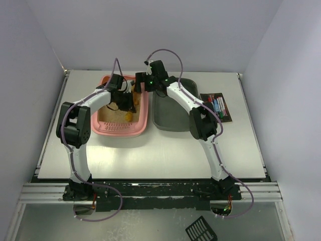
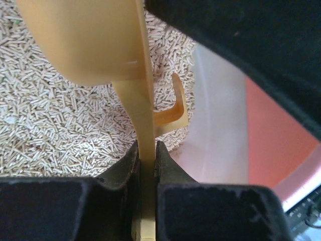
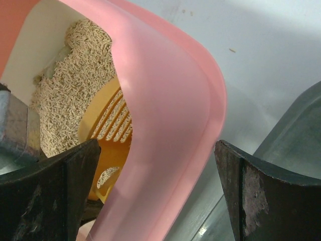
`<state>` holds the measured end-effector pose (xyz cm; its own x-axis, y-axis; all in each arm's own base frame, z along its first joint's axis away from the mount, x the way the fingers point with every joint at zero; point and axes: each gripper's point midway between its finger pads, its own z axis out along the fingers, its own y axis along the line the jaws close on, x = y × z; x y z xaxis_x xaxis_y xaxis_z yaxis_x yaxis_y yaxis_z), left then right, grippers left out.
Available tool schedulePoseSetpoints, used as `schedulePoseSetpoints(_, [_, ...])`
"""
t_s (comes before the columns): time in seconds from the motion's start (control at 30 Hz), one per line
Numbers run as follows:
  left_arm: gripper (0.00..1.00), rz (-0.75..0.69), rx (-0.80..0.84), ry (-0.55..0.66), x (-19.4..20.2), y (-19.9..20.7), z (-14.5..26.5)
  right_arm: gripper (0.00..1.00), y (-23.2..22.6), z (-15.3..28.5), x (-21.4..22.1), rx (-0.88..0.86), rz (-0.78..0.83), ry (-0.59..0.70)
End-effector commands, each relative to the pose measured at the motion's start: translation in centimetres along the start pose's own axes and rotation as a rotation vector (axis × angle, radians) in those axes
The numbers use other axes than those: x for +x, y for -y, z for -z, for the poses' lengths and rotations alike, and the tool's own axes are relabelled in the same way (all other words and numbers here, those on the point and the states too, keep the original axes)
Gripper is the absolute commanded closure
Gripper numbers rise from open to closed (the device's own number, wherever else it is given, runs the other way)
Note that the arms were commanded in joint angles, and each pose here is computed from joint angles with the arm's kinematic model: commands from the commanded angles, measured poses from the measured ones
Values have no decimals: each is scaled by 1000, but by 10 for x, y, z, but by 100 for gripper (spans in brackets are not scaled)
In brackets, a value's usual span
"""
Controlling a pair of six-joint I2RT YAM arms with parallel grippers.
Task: Clean the litter box
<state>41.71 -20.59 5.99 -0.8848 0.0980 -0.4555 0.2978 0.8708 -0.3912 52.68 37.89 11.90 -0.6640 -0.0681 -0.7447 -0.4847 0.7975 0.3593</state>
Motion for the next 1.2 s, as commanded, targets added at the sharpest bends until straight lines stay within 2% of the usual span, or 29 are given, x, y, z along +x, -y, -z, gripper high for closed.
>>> schedulePoseSetpoints(0.0, [93,-53,306,24,-9,50,13,0,-6,-12,12,-31,-2,-14])
schedulePoseSetpoints(0.17, [93,-11,374,0,-1,53,12,0,-8,-13,14,-40,-7,-19])
schedulePoseSetpoints(0.37, [93,50,456,42,-2,56,21,0,-7,-14,16,-42,-9,-25])
schedulePoseSetpoints(0.8, [93,64,353,92,-3,17,50,0,-13,-15,19,-86,-23,-24])
schedulePoseSetpoints(1.17, [93,84,328,106,-2,8,65,0,-14,-12,18,-103,-25,-23])
